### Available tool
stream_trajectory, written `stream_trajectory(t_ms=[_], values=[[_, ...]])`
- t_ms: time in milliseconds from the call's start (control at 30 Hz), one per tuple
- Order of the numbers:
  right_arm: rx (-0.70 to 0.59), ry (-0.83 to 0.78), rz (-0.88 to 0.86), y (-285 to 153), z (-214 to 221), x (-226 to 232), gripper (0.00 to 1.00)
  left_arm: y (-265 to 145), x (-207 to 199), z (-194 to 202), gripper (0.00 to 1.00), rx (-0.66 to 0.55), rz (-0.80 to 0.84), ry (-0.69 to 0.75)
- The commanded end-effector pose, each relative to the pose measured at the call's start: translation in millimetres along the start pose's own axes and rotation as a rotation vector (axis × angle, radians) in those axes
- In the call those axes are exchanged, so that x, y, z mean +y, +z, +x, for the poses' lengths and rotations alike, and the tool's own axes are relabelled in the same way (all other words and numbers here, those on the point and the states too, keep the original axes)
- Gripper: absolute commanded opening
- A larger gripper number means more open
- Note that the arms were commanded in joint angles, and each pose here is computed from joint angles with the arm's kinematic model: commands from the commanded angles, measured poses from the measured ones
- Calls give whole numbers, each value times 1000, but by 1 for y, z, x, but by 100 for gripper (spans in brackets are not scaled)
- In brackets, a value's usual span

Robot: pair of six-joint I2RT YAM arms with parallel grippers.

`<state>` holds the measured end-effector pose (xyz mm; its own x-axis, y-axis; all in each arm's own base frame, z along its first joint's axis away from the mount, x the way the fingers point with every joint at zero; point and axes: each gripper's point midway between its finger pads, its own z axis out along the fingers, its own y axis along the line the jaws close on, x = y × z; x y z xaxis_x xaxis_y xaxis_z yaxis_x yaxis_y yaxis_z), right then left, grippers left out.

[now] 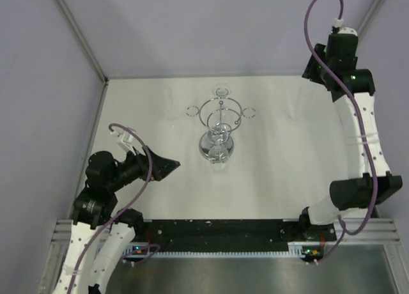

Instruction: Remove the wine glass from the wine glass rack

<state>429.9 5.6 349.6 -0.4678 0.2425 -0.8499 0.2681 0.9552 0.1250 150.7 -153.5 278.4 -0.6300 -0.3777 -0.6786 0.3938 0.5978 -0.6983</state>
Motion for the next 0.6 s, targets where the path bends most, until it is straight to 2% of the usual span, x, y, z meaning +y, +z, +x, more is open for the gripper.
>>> stream_trajectory(t_ms=[0, 300, 567], values=[[-96, 63, -192, -56, -11, 22, 45, 12, -21, -5, 97, -7, 152, -104], [-109, 118, -538, -137, 25, 68, 45, 46, -19, -22, 93, -24, 239, -311], [-151, 133, -669, -183, 50, 69, 45, 86, -25, -36, 86, 33, 327, -458]])
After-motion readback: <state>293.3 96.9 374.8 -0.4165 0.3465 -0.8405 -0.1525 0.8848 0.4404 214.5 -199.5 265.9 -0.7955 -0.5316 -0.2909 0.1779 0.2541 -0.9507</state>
